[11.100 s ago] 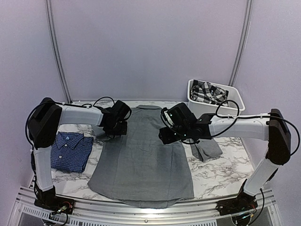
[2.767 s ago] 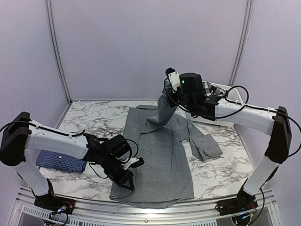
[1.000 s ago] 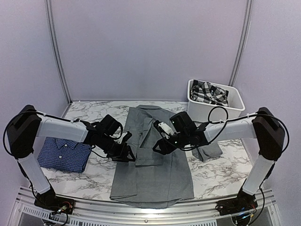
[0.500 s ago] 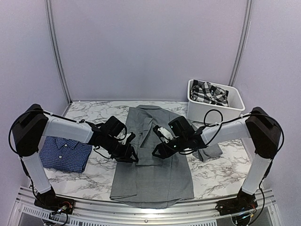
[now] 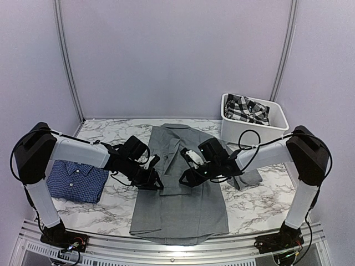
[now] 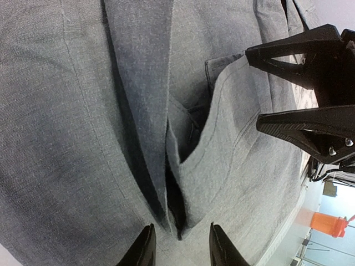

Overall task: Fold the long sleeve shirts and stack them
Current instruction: Pick up the sleeve from the center of the board.

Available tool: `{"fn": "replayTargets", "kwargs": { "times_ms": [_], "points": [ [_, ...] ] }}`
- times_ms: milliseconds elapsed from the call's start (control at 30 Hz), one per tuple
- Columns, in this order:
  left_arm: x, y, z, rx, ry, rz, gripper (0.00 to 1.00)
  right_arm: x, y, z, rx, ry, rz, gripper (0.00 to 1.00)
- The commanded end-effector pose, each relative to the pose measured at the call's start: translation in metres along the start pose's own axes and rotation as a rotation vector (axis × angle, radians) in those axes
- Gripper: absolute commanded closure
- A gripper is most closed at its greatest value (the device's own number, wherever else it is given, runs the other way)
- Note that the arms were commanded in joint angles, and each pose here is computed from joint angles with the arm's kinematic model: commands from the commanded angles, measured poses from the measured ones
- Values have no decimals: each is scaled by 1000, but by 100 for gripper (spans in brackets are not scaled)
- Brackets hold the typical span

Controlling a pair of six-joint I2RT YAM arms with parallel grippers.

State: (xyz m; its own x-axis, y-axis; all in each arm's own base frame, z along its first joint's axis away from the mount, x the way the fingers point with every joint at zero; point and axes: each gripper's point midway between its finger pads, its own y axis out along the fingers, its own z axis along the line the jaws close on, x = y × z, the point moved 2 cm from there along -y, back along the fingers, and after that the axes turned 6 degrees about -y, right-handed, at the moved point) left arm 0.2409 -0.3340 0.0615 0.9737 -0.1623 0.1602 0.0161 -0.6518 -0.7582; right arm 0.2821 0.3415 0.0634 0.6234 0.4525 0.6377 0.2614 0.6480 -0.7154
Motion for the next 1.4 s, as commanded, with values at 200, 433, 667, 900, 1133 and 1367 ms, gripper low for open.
{"fn": "replayTargets", "kwargs": {
  "times_ms": [200, 433, 667, 900, 1133, 1367],
  "points": [
    [7, -8, -11, -23, 18, -35, 68, 7, -2, 18, 126, 1, -16, 90],
    [4, -15, -14, -32, 26, -40, 70, -3, -20, 42, 208, -49, 15, 100],
    [-4, -32, -17, -41, 17, -47, 69, -41, -36, 80, 268, -180, 100, 100],
    [-12, -43, -17, -44, 8, -45, 66, -23, -43, 54, 147, -120, 9, 75],
    [-11, -46, -15, -34, -8, -59, 66, 13, -32, 11, 210, 21, -62, 61],
    [-10, -47, -18, -38, -12, -66, 66, 11, -3, 6, 306, 87, -16, 62]
  ]
}}
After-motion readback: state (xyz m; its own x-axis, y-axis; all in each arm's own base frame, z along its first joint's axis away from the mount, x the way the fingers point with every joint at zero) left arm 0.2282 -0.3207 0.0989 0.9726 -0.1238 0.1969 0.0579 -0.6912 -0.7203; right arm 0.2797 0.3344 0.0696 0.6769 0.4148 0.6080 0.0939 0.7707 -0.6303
